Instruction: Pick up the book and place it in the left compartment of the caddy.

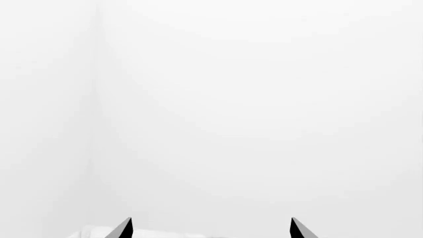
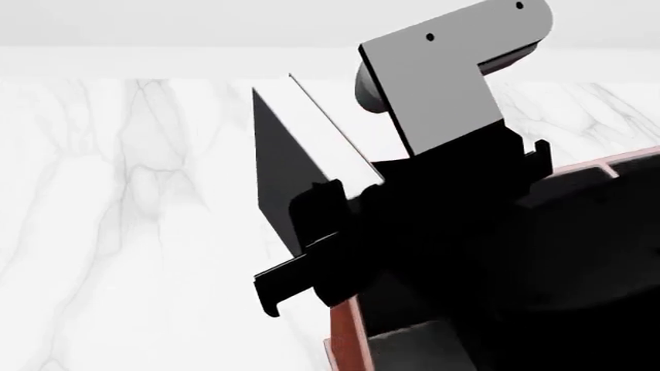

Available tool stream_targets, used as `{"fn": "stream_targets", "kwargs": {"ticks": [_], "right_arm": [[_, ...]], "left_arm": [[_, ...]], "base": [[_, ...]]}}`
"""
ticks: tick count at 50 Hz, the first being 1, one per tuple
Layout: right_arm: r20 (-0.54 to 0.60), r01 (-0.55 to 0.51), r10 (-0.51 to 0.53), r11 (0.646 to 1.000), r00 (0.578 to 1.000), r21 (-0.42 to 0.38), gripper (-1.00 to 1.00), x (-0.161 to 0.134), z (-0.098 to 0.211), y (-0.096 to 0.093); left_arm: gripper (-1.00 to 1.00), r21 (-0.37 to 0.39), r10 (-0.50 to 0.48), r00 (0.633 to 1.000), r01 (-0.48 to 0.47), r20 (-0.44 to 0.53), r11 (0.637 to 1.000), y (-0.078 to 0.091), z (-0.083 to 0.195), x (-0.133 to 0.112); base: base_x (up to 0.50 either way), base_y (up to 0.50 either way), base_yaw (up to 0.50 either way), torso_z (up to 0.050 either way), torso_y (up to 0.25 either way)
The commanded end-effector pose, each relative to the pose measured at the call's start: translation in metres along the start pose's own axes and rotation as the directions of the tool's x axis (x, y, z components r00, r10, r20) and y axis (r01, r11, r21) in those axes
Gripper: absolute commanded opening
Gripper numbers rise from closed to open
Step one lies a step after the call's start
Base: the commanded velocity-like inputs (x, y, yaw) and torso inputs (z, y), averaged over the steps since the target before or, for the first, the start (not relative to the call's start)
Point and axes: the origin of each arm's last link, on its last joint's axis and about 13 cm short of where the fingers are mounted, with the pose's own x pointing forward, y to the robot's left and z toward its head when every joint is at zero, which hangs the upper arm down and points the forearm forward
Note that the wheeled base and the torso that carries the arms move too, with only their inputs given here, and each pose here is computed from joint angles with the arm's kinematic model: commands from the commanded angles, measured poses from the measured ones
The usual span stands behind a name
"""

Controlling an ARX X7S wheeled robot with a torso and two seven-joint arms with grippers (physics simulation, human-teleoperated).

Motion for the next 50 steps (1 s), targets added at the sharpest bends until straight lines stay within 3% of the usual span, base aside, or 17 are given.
{"fn": "stream_targets", "kwargs": {"ticks": [1,50], "right_arm": [[0.040,0.070,-0.071,0.997,0.997,0.007,-1.00,-0.012,0.003,-0.009],[-0.022,0.243,-0.242,0.964,0.970,0.108,-1.00,-0.028,-0.025,-0.045]], "left_arm": [[1.00,0.002,-0.003,1.000,0.003,0.000,1.000,-0.001,0.000,0.000],[1.00,0.008,-0.010,1.000,0.010,-0.003,1.000,-0.002,-0.007,-0.002]], "base": [[0.00,0.00,0.00,0.000,0.000],[0.00,0.00,0.00,0.000,0.001]]}}
